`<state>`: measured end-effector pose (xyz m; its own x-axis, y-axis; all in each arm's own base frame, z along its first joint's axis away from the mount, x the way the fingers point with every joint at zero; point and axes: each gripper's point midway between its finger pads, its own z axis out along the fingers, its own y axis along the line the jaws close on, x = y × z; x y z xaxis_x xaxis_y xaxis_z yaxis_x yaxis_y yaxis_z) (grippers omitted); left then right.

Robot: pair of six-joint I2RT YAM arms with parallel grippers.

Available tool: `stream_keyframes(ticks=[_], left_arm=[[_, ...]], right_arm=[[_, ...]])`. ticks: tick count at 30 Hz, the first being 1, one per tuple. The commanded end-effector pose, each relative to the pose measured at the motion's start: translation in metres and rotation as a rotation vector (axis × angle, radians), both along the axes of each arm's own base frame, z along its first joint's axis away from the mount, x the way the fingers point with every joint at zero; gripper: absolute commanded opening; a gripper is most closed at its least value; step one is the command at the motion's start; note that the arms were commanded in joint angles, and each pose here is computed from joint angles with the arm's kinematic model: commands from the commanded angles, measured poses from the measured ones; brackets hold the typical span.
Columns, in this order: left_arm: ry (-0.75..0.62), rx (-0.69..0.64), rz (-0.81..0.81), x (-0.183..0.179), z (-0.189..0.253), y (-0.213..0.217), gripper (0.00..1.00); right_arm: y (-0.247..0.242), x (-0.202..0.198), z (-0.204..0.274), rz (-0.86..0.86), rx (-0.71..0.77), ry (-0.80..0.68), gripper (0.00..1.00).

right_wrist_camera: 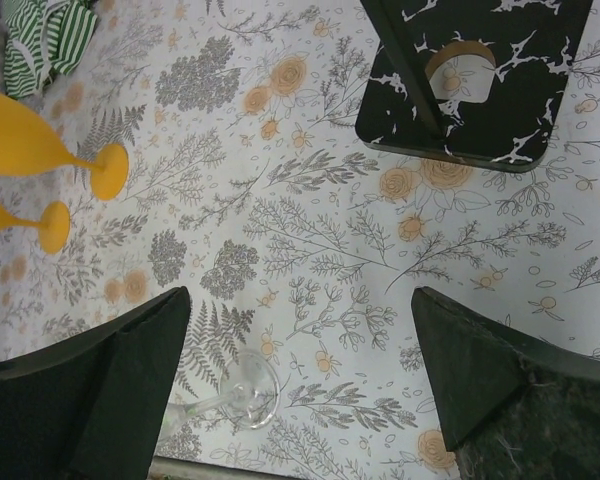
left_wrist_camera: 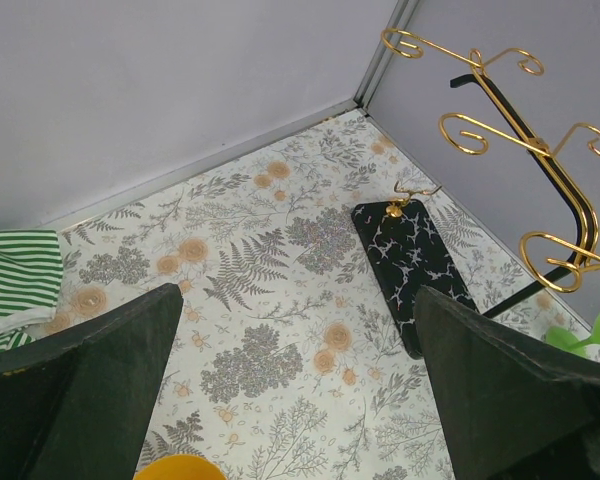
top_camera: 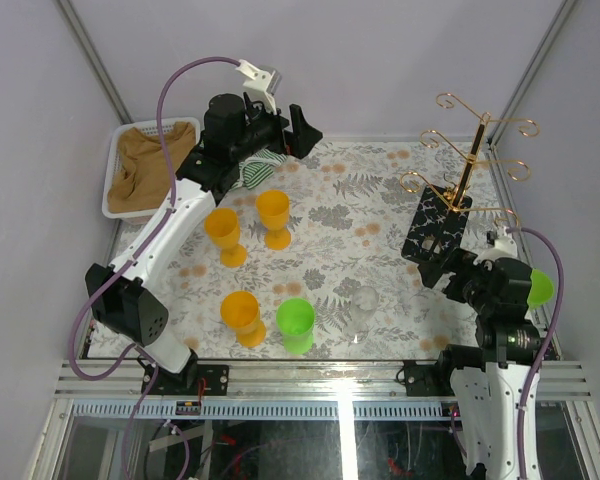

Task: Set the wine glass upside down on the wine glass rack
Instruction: Move the wine rack to the center of the board.

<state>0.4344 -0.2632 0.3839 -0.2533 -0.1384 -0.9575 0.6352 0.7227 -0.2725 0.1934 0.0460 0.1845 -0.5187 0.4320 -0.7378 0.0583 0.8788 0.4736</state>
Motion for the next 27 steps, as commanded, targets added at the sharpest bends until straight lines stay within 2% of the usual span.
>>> stream_keyframes(ticks=[1,12,21,27], left_arm=[[-0.046,0.005,0.000,0.007,0.006,0.000,1.00],[-0.043,0.012,0.002,0.013,0.001,-0.001,1.00],[-0.051,0.022,0.019,0.019,0.001,0.004,1.00],[-0.047,0.023,0.019,0.025,-0.001,0.002,1.00]], right_arm=[[-0.006,0.016,0.016,-0.043,0.004,-0.101,0.99],[-0.010,0.053,0.007,0.029,-0.074,-0.085,1.00],[-0.022,0.072,-0.004,0.010,-0.171,-0.198,0.99],[-0.026,0.081,-0.015,-0.033,-0.187,-0.256,1.00]])
